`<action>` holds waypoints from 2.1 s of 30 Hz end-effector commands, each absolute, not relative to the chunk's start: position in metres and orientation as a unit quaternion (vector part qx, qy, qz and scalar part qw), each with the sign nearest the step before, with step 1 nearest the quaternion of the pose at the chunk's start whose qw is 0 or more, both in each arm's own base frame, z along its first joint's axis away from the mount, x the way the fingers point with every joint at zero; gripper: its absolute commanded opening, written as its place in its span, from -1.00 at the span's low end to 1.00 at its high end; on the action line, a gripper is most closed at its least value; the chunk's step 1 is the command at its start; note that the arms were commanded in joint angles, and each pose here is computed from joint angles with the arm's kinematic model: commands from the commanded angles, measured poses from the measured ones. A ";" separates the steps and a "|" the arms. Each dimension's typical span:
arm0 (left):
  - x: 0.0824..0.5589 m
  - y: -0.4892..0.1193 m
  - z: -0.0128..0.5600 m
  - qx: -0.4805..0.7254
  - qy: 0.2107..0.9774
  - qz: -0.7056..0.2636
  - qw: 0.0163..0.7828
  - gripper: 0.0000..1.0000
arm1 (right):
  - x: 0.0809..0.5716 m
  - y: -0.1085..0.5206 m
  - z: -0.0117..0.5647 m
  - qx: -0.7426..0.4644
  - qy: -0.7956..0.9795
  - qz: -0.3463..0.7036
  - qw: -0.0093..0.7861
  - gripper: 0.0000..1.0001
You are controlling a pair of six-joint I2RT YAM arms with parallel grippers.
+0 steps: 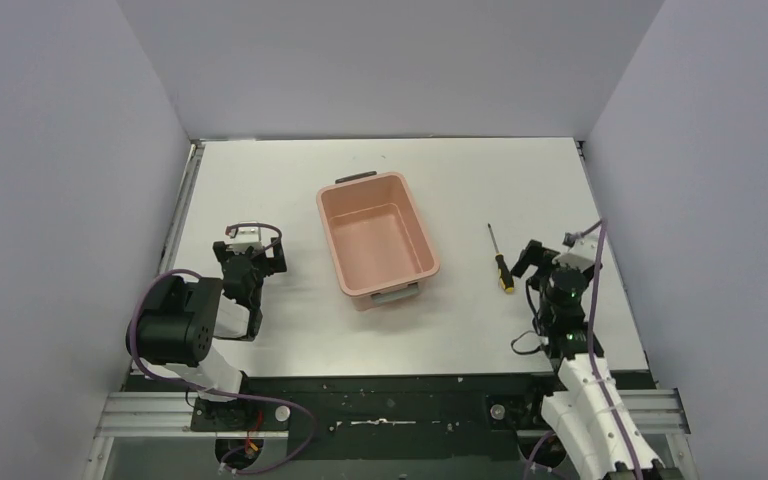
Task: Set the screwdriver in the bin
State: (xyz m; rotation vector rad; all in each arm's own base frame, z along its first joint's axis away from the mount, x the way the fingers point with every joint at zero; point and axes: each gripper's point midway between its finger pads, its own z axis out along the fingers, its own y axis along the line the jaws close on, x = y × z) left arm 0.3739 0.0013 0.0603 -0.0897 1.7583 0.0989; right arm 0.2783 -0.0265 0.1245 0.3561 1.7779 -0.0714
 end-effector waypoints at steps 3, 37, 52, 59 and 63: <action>0.380 0.001 0.074 -0.042 0.755 0.038 0.653 0.95 | 0.327 -0.024 0.196 0.158 0.820 -0.044 0.548 1.00; 0.380 0.001 0.074 -0.043 0.754 0.038 0.654 0.95 | 0.400 0.026 0.157 -0.025 0.971 -0.015 0.239 -1.00; 0.380 0.001 0.074 -0.043 0.754 0.038 0.654 0.95 | 0.380 0.277 0.329 -0.141 0.857 0.193 0.456 -1.00; 0.380 0.001 0.074 -0.042 0.754 0.038 0.654 0.95 | 0.366 0.303 0.230 -0.152 0.897 0.142 0.389 -1.00; 0.380 0.001 0.074 -0.043 0.755 0.038 0.654 0.95 | 0.357 0.314 0.160 -0.179 0.918 0.119 0.334 -1.00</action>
